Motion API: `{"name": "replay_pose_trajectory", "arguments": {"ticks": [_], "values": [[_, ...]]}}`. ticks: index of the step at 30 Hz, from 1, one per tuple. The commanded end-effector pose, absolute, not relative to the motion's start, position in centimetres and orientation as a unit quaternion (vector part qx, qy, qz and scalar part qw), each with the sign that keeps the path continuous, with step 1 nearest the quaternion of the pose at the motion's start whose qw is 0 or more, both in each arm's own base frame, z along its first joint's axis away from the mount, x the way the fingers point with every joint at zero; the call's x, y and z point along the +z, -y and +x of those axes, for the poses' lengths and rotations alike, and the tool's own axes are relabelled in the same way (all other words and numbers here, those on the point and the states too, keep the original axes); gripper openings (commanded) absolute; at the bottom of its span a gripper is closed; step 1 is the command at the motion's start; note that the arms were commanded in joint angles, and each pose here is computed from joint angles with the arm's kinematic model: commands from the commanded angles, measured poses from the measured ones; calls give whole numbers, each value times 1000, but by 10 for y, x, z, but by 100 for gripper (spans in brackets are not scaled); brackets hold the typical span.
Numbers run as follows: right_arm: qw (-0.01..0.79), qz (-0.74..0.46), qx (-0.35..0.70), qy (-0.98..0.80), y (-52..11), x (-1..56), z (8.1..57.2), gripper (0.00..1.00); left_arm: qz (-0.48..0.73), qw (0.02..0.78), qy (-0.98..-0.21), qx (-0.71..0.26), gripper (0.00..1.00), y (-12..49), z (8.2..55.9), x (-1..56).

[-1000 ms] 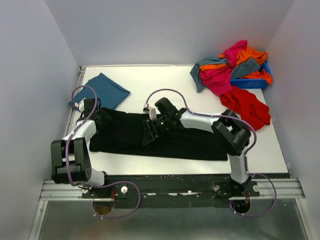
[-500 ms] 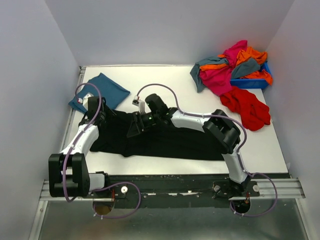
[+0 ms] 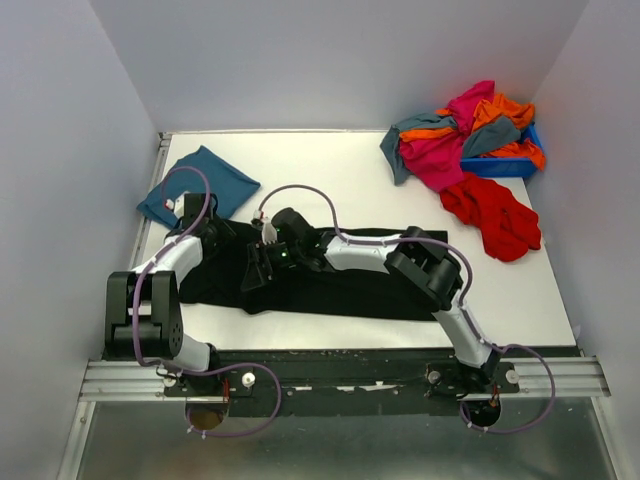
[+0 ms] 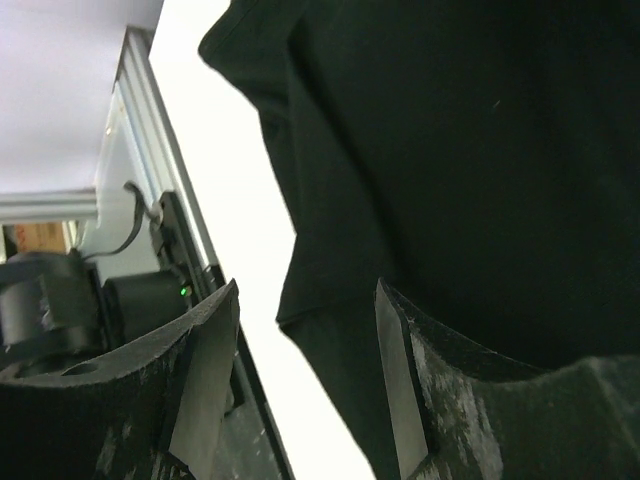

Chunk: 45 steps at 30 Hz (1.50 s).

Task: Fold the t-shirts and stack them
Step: Fold the other side of the tshirt into a rectangle, then rotate the tshirt 90 degrees

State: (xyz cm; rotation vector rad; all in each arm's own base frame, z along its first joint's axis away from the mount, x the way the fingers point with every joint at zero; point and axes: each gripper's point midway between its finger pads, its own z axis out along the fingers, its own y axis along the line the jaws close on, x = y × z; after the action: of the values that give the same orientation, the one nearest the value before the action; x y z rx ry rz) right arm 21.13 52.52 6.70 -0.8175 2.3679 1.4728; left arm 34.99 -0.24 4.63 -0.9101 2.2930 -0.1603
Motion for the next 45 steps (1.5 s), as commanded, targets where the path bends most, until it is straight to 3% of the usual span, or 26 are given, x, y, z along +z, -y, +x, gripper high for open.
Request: {"name": "replay_pose_trajectory", "arguments": {"ticks": [1,11,22,35,40,45], "values": [[166,-274,477,-819,-538,57,239,65,-352,337,-872,-52,60,-4,355,57],[163,-292,462,-821,-550,36,249,64,-358,305,-882,-40,60,-12,353,50],[98,-336,529,-773,-550,53,193,61,-363,252,-896,-37,59,-18,364,31],[62,-419,588,-689,-550,115,129,61,-360,248,-899,-31,59,-24,370,30],[88,-429,589,-679,-529,141,123,62,-359,267,-893,-38,60,-24,371,46],[138,-380,554,-728,-490,144,157,61,-349,288,-890,-63,60,-16,369,68]]}}
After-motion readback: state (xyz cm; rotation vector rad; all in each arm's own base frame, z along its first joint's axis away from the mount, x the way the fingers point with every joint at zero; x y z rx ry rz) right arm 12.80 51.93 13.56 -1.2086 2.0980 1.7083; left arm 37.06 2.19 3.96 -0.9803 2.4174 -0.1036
